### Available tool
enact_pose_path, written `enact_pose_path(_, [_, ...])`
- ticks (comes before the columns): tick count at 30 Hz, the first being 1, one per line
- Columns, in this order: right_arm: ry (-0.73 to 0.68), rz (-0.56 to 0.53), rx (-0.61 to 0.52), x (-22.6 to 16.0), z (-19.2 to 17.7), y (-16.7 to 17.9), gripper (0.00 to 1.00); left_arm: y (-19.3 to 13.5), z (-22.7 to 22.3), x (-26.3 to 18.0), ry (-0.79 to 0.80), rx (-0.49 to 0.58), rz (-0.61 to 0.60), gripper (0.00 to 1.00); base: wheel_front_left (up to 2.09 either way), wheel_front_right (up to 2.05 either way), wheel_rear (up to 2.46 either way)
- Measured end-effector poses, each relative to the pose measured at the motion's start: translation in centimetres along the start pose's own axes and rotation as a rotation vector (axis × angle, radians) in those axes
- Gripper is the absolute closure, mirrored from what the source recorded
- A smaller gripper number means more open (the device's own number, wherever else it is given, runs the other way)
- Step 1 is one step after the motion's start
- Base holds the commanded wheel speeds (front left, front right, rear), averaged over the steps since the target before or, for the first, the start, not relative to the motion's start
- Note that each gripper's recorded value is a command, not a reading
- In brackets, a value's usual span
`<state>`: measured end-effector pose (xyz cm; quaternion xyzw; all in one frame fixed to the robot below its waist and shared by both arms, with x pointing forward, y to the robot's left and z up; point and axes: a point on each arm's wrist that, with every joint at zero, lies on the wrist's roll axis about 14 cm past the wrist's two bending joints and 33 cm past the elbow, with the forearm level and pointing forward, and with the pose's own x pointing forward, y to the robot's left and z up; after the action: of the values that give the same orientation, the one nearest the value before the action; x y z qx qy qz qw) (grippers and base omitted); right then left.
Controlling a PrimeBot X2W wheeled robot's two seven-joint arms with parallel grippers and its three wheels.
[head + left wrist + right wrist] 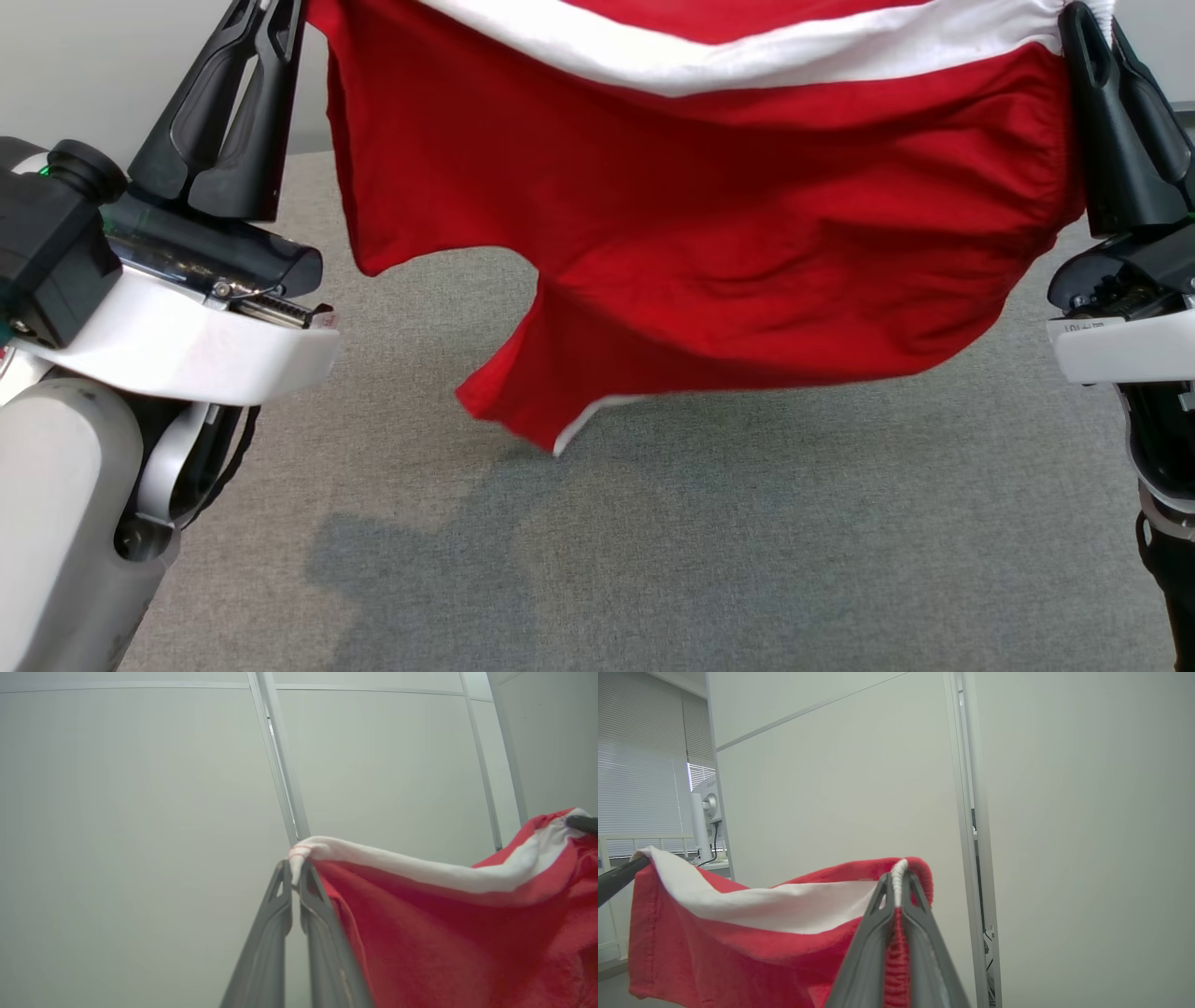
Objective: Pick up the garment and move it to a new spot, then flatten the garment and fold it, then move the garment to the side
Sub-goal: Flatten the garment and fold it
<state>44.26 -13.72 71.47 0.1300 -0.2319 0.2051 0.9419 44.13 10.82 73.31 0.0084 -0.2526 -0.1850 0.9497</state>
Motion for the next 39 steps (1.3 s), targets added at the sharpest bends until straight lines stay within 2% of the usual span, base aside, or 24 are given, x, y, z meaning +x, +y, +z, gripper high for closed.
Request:
enact_pose_path(4, [0.013, -0.009, 0.013, -0.2, -0.3, -0.1, 1.0, -0.2, 0.3, -0.1, 0.004, -0.001, -0.003, 1.0, 0.0, 0.0, 0.0])
enact_pose_path(12, [0.07, -0.012, 0.035, 1.0, -2.6, -0.7, 1.0, -0.1, -2.3, 0.8, 0.063, -0.029, -0.019, 1.0, 0.0, 0.0, 0.0])
enact_pose_path(20, [0.091, 0.022, 0.033, 6.1, -4.9, -1.7, 1.0, 0.6, -4.5, 5.2, 0.056, -0.044, -0.05, 1.0, 0.0, 0.0, 0.0])
enact_pose_path(25, [0.074, 0.043, 0.039, 10.8, -6.2, -2.1, 1.0, 2.5, -5.7, 9.1, 0.024, -0.049, -0.03, 1.0, 0.0, 0.0, 0.0])
enact_pose_path(31, [0.025, 0.047, 0.056, 16.0, -7.8, -2.2, 1.0, 6.0, -8.7, 12.3, 0.025, -0.05, 0.051, 1.0, 0.0, 0.0, 0.0])
enact_pose_path(35, [0.017, 0.032, 0.052, 17.7, -9.4, -2.3, 1.0, 7.5, -11.2, 12.9, 0.064, -0.062, 0.095, 1.0, 0.0, 0.0, 0.0])
enact_pose_path(39, [0.113, 0.026, 0.055, 17.5, -13.5, -2.0, 1.0, 7.7, -15.1, 12.0, 0.151, -0.117, 0.12, 1.0, 0.0, 0.0, 0.0])
